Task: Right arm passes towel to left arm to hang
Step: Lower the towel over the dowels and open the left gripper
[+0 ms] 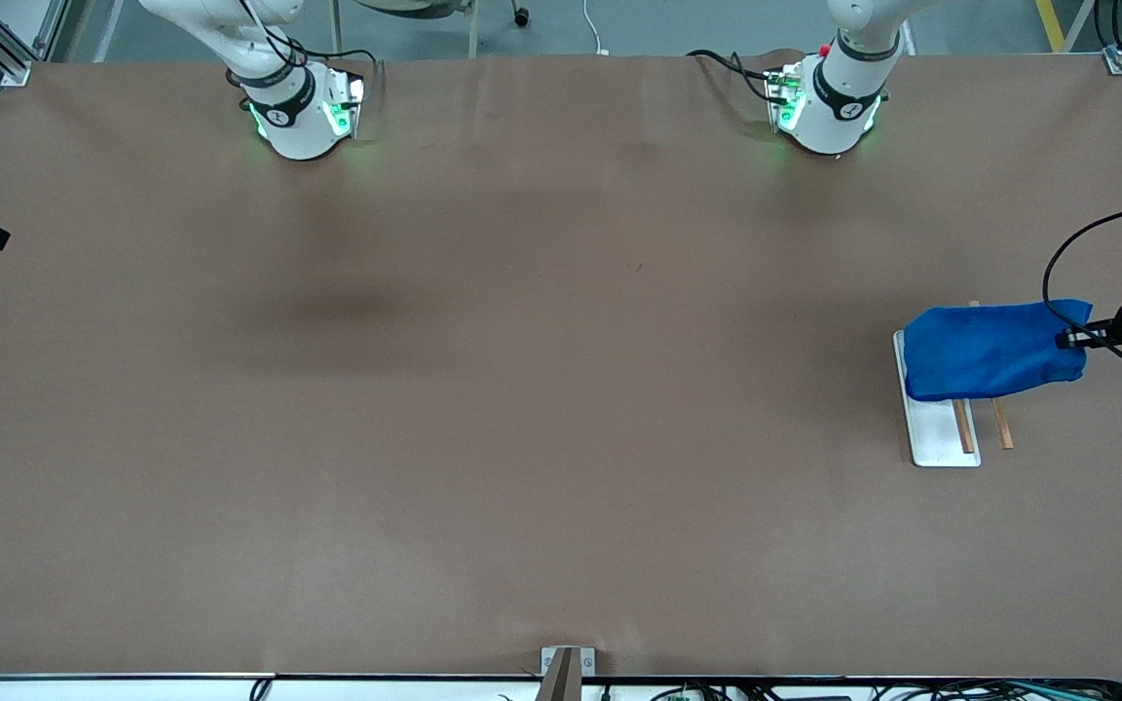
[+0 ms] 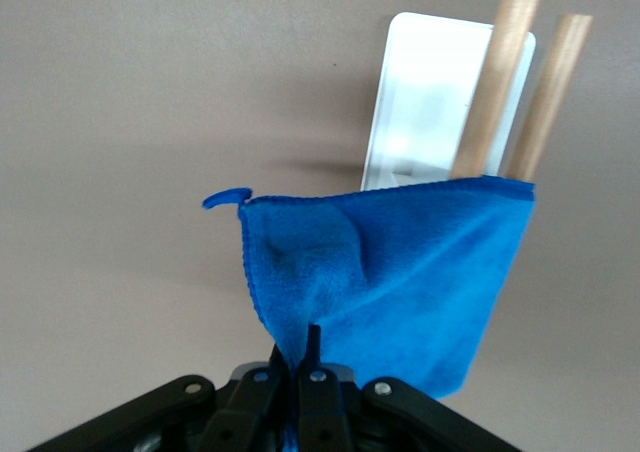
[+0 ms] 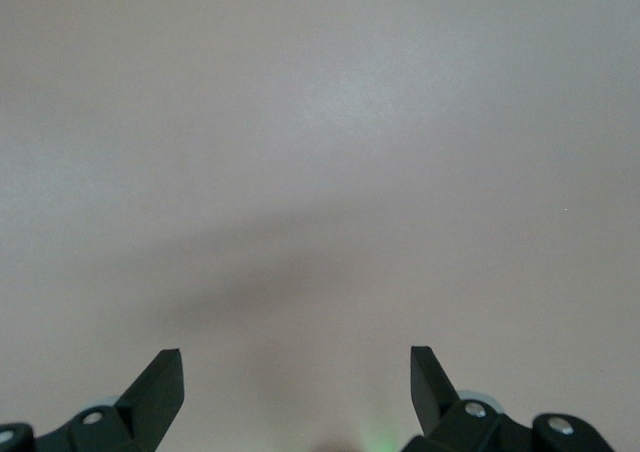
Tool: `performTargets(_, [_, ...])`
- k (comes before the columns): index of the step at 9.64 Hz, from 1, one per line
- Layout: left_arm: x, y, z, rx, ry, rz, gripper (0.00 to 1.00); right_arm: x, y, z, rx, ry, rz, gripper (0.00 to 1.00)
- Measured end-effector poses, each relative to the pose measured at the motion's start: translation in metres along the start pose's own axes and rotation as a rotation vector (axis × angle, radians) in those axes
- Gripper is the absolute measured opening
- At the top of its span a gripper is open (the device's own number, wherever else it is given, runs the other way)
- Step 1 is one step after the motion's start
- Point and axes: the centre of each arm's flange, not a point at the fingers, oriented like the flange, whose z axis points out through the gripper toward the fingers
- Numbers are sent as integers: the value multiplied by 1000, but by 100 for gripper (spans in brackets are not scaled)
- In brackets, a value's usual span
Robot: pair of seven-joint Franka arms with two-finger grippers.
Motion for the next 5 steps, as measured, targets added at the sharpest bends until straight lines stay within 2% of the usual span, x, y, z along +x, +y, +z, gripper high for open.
performTargets(2, [0, -15, 8, -9, -2, 5, 4, 0, 1, 0, 0, 0, 1, 100])
performTargets(4, [-1, -21, 11, -13, -4, 2, 14, 0, 1, 0, 0, -1, 2, 100])
performTargets(5, [-1, -22, 10, -13, -2, 16, 29, 0, 1, 0, 0, -1, 3, 100])
